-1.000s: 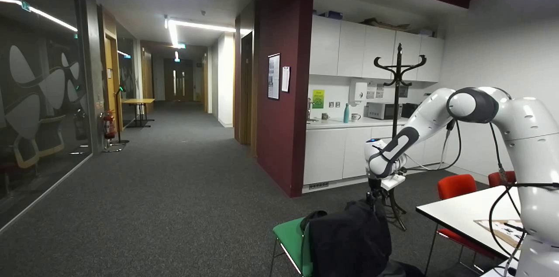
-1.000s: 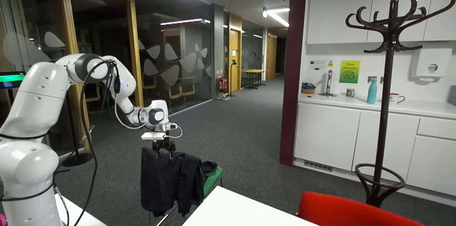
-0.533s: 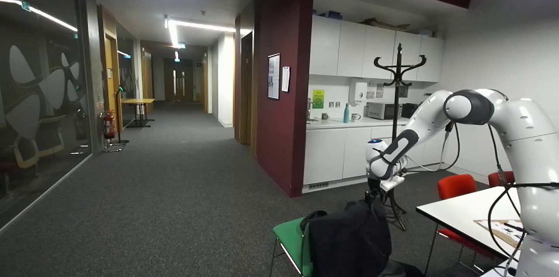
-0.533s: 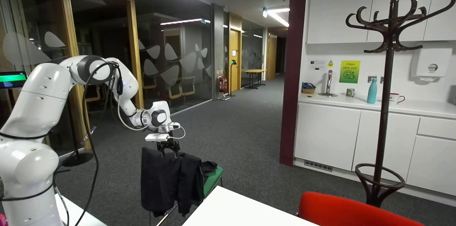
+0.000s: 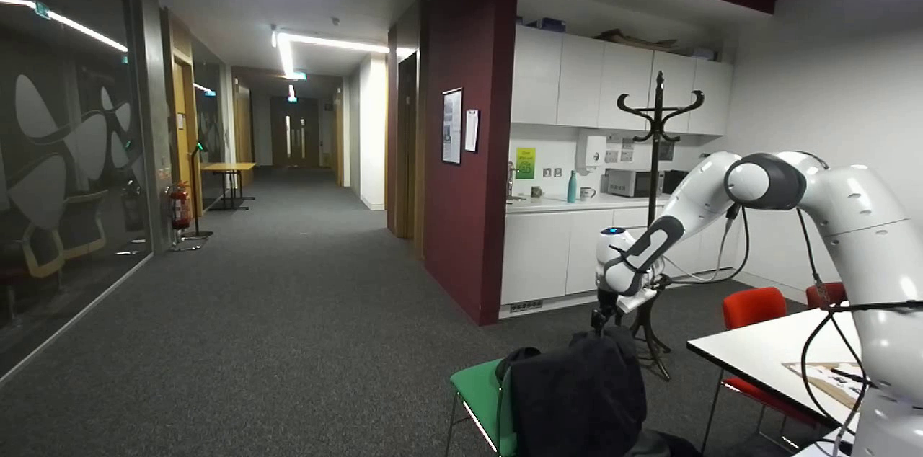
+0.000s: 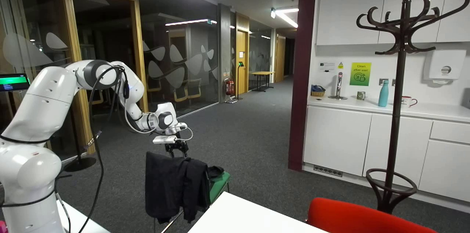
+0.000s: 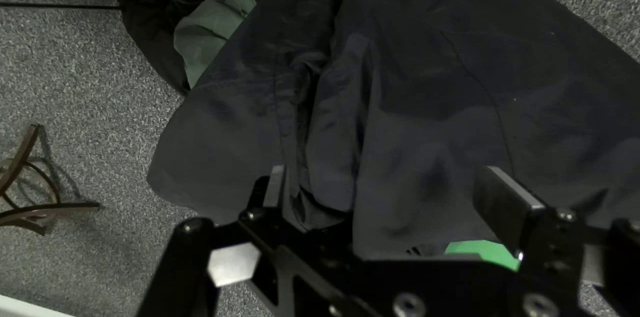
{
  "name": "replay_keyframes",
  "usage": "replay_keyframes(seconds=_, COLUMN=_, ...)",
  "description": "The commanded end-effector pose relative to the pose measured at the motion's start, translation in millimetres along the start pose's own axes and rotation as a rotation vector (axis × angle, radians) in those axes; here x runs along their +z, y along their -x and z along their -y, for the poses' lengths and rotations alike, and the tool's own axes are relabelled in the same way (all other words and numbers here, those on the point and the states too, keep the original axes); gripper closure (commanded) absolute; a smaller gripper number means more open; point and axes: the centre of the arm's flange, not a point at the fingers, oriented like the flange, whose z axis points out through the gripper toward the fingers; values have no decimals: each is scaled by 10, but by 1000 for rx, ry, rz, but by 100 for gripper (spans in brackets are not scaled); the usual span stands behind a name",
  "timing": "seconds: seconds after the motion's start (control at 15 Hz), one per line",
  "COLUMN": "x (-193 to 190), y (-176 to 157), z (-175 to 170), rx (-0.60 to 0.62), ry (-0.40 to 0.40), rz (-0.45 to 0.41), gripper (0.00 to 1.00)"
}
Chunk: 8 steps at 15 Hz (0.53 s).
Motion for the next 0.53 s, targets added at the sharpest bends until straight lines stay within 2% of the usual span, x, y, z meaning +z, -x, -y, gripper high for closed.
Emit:
replay_keyframes(seconds=0.0, x=64, y=-169, z=80, rx=-10, ry=-16, rz=-18, gripper=0)
replay_keyframes(seconds=0.47, x=134, y=-273, z=167, rx=-30, ry=-37, rz=-22, gripper=0)
